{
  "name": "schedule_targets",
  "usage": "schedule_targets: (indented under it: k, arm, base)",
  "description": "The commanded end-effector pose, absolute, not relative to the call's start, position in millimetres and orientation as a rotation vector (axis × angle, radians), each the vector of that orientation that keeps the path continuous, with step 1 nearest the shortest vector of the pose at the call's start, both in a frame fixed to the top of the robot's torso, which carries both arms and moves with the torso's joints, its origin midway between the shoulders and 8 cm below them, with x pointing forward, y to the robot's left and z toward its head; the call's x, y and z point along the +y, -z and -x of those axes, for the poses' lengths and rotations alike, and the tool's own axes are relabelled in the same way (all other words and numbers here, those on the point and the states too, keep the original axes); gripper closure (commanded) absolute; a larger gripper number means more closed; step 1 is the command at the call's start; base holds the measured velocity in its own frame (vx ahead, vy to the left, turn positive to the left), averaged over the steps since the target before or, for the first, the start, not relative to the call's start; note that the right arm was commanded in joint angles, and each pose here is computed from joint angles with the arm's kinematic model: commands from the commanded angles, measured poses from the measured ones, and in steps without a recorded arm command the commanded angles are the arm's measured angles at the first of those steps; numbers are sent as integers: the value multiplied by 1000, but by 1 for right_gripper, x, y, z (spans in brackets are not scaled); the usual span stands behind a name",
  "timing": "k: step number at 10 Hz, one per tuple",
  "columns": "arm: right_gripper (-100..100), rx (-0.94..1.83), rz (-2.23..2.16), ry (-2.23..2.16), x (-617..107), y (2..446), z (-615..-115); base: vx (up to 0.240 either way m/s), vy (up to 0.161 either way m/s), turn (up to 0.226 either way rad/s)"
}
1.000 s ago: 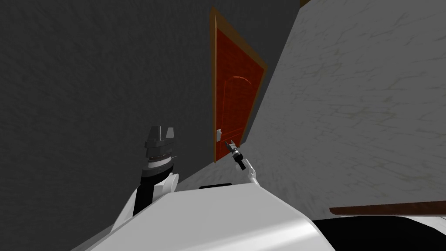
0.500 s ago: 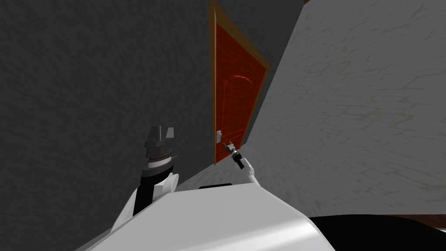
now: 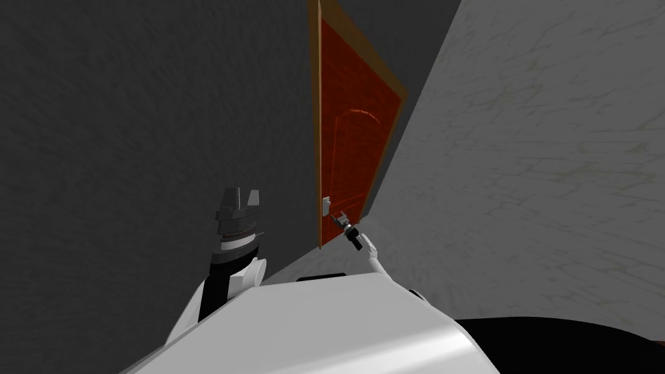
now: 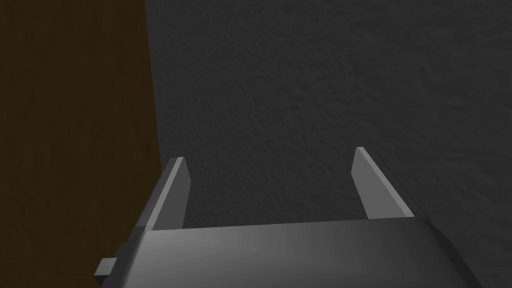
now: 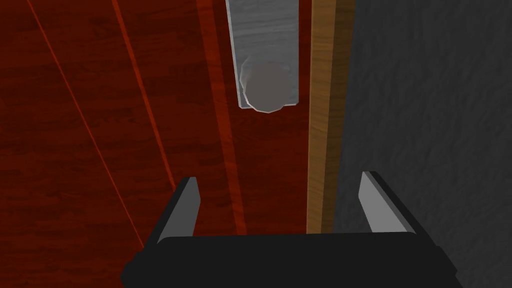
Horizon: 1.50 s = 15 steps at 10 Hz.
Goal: Pull the door open
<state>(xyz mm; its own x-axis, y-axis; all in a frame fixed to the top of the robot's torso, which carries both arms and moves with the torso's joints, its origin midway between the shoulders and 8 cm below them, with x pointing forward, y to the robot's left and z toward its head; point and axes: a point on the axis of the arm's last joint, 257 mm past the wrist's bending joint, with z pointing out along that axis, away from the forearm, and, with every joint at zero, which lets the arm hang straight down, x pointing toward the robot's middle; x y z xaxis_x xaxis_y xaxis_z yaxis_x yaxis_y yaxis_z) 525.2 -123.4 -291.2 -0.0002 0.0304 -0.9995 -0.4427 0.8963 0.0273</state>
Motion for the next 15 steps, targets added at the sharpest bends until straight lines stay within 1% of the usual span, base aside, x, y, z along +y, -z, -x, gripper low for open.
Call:
schedule_targets:
  k: [1,9,15]
  arm:
    - [-100,1534,336,-383,-123,291,-525]
    - [-100,1562,199,-187,-204,299,-550]
    - [-100,1580,94,-82,-245,305,-561]
  base:
    - [41,-3,4]
    - [-16,-14,185]
    - [20,-42,205]
